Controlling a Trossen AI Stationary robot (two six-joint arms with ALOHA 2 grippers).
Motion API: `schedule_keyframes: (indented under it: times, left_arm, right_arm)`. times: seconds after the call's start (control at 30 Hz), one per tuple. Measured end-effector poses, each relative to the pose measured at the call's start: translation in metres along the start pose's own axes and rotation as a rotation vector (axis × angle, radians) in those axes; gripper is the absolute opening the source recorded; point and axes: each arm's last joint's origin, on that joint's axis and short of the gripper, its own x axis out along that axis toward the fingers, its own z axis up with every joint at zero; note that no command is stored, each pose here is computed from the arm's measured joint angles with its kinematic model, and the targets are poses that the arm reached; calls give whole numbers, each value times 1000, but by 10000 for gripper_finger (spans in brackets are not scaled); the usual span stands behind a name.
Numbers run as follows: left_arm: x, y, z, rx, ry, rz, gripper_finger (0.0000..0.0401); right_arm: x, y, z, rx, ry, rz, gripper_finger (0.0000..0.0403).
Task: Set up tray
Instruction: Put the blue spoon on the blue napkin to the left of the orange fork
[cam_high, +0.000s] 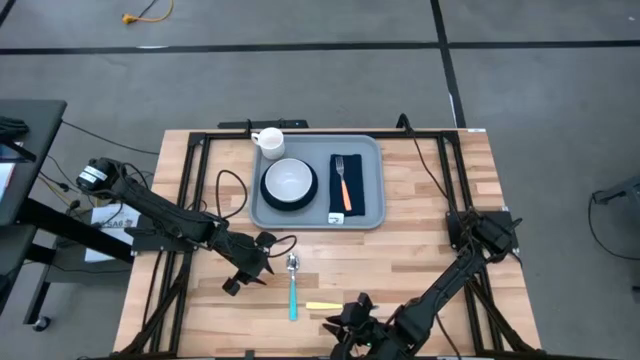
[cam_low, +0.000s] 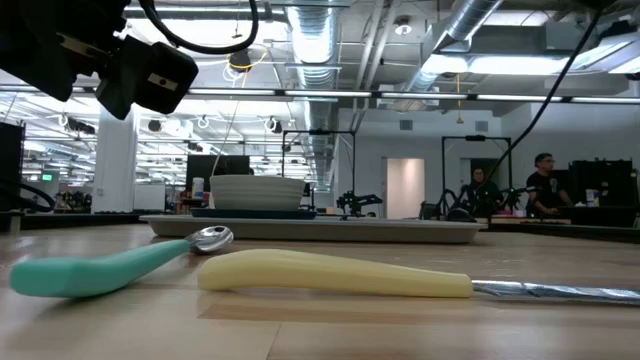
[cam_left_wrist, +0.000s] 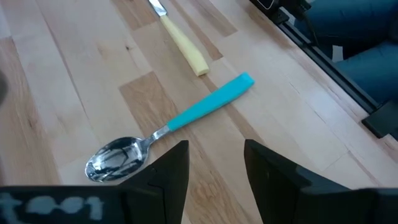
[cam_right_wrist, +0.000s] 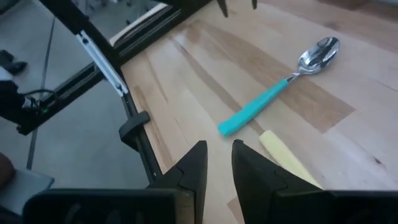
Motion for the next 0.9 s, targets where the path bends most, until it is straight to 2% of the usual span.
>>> schedule_keyframes:
  times: [0.1, 0.3, 0.53, 0.67, 0.77, 0.9]
  left_arm:
    - [0, 0, 0, -4, 0, -1, 144]
    - [0, -1, 0, -4, 2, -9, 144]
    - [0, -5, -4, -29, 48, -28, 144]
    - [1, -11, -5, -15, 55, -45, 144]
    - [1, -14, -4, -7, 55, -41, 144]
    - [2, -16, -3, -32, 43, -21, 144]
  right_arm:
    - [9, 0, -8, -30, -23, -3, 66]
    - [51, -7, -19, -70, -10, 8, 66]
    - [89, -24, -1, -77, 102, 22, 66]
    - [98, -33, 10, -189, 254, 90, 66]
    - [100, -36, 22, -257, 369, 193, 66]
    - [96, -46, 34, -356, 524, 252, 66]
